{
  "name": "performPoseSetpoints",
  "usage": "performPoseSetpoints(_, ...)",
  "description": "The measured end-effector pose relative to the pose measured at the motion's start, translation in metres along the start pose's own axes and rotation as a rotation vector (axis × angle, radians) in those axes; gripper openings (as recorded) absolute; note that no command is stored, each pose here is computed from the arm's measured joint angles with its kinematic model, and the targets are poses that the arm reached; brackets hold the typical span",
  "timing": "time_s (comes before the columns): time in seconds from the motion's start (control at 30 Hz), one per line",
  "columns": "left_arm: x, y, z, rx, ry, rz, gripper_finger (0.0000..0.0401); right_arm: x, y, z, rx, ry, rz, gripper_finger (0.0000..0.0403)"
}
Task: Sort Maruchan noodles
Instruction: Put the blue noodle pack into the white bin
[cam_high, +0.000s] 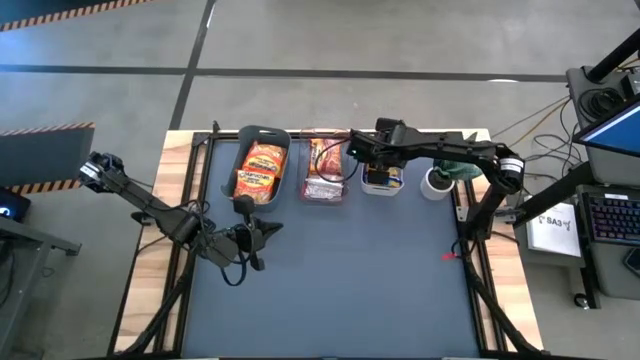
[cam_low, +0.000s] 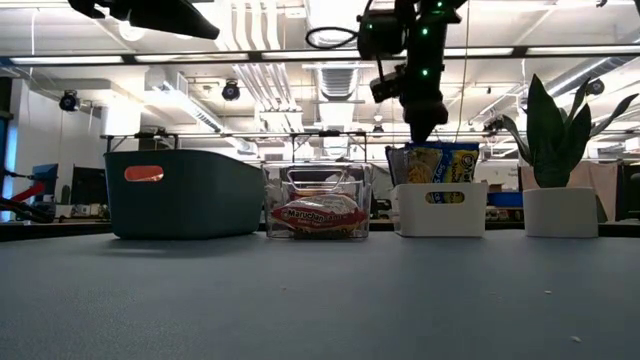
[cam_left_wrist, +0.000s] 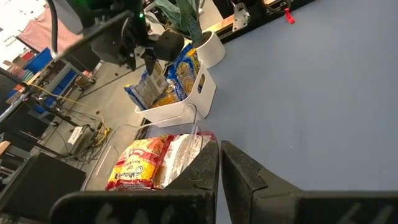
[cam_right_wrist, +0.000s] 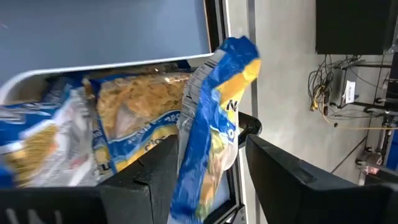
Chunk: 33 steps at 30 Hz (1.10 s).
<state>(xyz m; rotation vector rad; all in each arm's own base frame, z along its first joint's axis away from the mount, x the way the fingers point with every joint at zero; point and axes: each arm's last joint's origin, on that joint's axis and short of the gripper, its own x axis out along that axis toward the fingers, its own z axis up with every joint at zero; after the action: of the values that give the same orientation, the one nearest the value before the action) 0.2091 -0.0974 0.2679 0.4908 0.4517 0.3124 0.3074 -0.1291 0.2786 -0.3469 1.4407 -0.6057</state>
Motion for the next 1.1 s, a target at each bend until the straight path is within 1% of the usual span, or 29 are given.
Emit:
performPoseSetpoints(0.2,0.000,0.000,0.000,-0.001,0.000,0.000,0.0000,-0.019,-0.004,0.001,0.051,-0.036,-0.002,0.0187)
performPoseSetpoints(0.37,0.000,0.000,0.000,-0.002,0.000,0.000,0.0000,-0.047,-0.010,0.005,0.109,-0.129,0.009,0.0187)
performPoseSetpoints(0.5,0.000,0.000,0.000,-0.001,0.000,0.000,0.0000,-0.067,-0.018,0.009,0.210,-0.202,0.019,0.0183)
performPoseSetpoints(0.57,0.000,0.000,0.000,-0.002,0.000,0.000,0.0000,-0.072,-0.020,0.010,0.279,-0.227,0.052,0.0171)
performPoseSetpoints(0.67,0.000,0.000,0.000,-0.002,0.000,0.000,0.0000,-0.068,-0.022,0.009,0.384,-0.220,0.099,0.0137)
performPoseSetpoints(0.8,0.000,0.000,0.000,-0.002,0.000,0.000,0.0000,-0.050,-0.019,0.006,0.478,-0.173,0.100,0.0070)
performPoseSetpoints(0.9,0.000,0.000,0.000,-0.002,0.000,0.000,0.0000,-0.032,-0.019,0.009,0.542,-0.196,0.092,0.0022)
performPoseSetpoints(1.0,0.000,0.000,0.000,-0.002,0.000,0.000,0.0000,-0.014,-0.024,0.012,0.624,-0.236,0.111,0.0013)
performPoseSetpoints(1.1,0.000,0.000,0.000,-0.002,0.000,0.000,0.0000,0.002,-0.031,0.014,0.733,-0.288,0.192,0.0009)
